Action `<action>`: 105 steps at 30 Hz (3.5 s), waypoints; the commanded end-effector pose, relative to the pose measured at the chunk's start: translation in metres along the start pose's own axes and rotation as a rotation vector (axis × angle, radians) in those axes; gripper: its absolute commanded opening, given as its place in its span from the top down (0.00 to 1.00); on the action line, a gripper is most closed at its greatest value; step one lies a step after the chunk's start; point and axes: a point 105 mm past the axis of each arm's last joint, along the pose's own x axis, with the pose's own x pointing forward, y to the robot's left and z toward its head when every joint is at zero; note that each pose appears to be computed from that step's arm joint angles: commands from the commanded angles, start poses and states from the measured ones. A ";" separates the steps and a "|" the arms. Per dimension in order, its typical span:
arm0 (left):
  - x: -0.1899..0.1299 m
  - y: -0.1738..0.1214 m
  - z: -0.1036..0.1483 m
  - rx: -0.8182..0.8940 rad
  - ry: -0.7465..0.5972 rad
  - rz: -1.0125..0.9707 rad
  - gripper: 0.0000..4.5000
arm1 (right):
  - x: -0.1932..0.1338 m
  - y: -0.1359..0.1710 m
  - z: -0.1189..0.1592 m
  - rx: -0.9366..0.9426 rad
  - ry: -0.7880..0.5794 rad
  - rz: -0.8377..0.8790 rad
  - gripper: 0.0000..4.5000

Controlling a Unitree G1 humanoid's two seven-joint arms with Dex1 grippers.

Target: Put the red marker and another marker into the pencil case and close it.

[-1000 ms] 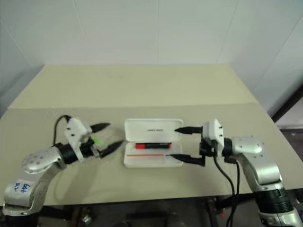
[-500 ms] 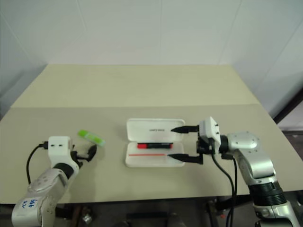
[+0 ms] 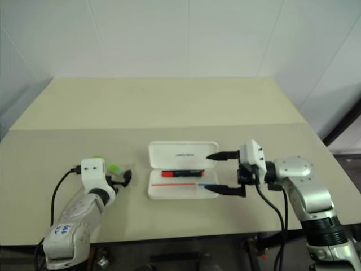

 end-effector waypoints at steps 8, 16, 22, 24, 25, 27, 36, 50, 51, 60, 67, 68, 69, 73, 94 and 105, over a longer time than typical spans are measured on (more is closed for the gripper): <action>0.016 -0.012 0.014 0.049 -0.023 -0.005 0.00 | 0.000 0.003 0.014 -0.052 -0.021 0.015 0.00; 0.021 -0.018 0.017 0.039 -0.014 0.001 0.00 | 0.005 0.004 0.014 -0.049 -0.039 0.012 0.00; 0.023 -0.019 0.017 0.052 -0.022 0.037 0.00 | 0.005 0.004 0.014 -0.049 -0.041 0.006 0.00; 0.023 -0.018 0.019 0.056 -0.034 0.050 0.00 | 0.005 0.004 0.014 -0.049 -0.040 0.004 0.00; 0.024 -0.015 0.019 0.071 -0.036 0.074 0.00 | 0.005 0.004 0.014 -0.048 -0.040 0.003 0.00; 0.024 -0.009 0.018 0.079 -0.035 0.113 0.00 | 0.005 0.004 0.014 -0.049 -0.039 0.002 0.00; 0.022 -0.003 0.018 0.054 -0.063 0.158 0.51 | 0.005 0.003 0.014 -0.049 -0.038 0.001 0.00; 0.010 0.015 0.017 -0.115 -0.074 0.214 0.80 | 0.007 0.003 0.012 -0.040 -0.038 0.009 0.00; 0.010 0.011 0.020 -0.181 -0.093 0.181 0.80 | 0.007 0.003 0.012 -0.039 -0.038 0.010 0.00; 0.003 0.002 0.031 -0.199 -0.140 0.157 0.39 | 0.005 0.003 0.012 -0.035 -0.032 0.021 0.00; 0.000 -0.001 0.038 -0.171 -0.181 0.180 0.32 | 0.006 0.004 0.012 -0.032 -0.031 0.029 0.00; 0.002 -0.001 0.038 -0.170 -0.183 0.181 0.32 | 0.006 0.004 0.012 -0.032 -0.031 0.030 0.00; 0.004 -0.001 0.039 -0.163 -0.182 0.188 0.32 | 0.007 0.003 0.012 -0.032 -0.032 0.030 0.00; 0.012 0.002 0.044 -0.144 -0.190 0.222 0.32 | 0.008 0.003 0.013 -0.034 -0.034 0.032 0.00; 0.036 -0.003 0.039 -0.068 -0.078 0.392 0.01 | 0.010 0.003 0.012 -0.035 -0.042 0.010 0.00; 0.045 0.003 0.041 -0.054 -0.076 0.426 0.01 | 0.009 0.004 0.012 -0.034 -0.045 0.002 0.00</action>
